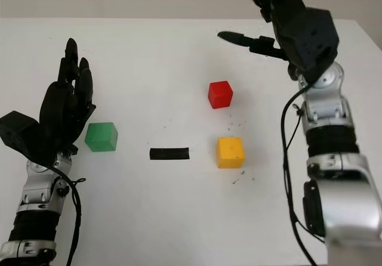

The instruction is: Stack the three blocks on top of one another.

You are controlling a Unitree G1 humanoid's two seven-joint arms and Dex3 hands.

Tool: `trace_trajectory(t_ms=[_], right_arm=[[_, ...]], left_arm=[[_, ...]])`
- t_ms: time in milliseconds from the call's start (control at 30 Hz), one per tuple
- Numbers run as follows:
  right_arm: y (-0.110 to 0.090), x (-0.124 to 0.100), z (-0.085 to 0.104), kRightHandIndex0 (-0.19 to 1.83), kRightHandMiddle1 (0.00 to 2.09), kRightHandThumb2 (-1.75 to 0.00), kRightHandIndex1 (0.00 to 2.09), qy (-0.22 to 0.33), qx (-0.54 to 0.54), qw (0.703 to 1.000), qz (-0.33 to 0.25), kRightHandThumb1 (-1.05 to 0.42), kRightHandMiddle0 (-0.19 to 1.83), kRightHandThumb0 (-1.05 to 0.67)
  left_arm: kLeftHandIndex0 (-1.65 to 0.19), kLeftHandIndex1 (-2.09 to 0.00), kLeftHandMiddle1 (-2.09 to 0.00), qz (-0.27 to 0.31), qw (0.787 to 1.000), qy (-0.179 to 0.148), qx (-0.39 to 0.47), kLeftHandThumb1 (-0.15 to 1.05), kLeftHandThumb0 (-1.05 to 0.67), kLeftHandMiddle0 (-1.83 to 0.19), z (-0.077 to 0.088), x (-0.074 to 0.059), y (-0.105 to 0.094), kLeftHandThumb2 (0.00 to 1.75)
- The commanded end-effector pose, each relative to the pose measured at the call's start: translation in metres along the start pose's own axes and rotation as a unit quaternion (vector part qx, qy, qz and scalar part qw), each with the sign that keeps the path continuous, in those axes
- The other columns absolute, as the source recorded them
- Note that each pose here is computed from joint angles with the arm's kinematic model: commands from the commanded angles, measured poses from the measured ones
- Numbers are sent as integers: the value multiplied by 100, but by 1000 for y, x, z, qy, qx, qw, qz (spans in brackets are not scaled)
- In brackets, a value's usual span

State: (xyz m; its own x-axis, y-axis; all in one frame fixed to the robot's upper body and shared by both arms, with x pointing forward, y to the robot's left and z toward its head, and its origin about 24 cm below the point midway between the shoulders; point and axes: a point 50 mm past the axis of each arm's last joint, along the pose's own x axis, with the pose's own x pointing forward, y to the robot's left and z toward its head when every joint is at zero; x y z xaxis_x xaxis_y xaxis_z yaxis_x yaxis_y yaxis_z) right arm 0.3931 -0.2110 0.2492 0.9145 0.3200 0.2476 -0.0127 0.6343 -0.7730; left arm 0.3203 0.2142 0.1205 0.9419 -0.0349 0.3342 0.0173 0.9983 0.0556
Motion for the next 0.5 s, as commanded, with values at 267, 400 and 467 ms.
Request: trace_trajectory(t_ms=[267,400,467], right_arm=[[11,16,1,15,19,-6,5,20,-168,979,111,-73,27,-65],[24,14,-5,12,15,-6,4,19,-210,967,144,-75,26,-63],[29,15,-6,11,13,-6,3,23,-237,959,155,-76,27,-66]], left_arm=[[19,0,0,1,1000,-9,8,105,-71,19,3,-5,4,59],[19,0,0,2,1000,-8,9,105,-72,19,4,-4,5,58],[19,0,0,1,1000,-8,8,105,-72,19,4,-4,5,59]])
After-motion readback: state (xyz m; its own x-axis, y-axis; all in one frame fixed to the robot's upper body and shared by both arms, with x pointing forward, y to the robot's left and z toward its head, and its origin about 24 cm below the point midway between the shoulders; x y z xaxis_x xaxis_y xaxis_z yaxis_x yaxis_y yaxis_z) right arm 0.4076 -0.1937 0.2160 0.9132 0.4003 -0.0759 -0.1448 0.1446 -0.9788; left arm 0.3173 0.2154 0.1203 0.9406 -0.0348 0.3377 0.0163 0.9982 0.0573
